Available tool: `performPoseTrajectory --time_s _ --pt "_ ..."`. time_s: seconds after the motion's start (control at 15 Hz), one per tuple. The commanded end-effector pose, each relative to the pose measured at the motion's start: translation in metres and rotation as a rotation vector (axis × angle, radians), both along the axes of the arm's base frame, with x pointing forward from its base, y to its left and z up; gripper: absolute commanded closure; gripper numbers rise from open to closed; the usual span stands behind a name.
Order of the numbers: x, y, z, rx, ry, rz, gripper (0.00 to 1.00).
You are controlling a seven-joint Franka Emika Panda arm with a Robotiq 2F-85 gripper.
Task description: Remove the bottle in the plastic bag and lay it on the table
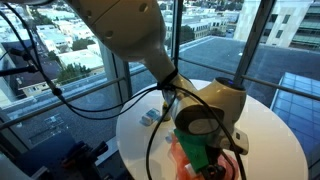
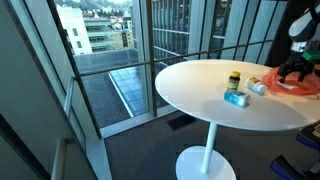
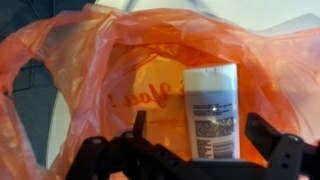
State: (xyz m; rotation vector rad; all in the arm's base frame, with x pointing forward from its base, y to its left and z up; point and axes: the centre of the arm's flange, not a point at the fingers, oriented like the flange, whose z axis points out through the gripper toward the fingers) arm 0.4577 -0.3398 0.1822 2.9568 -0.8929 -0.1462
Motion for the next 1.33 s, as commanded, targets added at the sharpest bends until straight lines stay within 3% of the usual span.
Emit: performPoseTrajectory --time_s 0.0,0.27,0.4,0.8,1.27 --pt "0.007 -0.008 -0.006 -0.001 -0.015 0.013 0.0" --pt "0.008 -0.007 -0.009 -0.008 -0.017 0.015 0.0" --pt "0.007 -0.007 -0.01 -0.011 -0.016 0.014 0.27" --pt "0.007 -0.002 0.0 -0.014 -0.026 0.012 0.74" --pt "0.009 0.01 0.037 -0.034 -0.054 0.015 0.75"
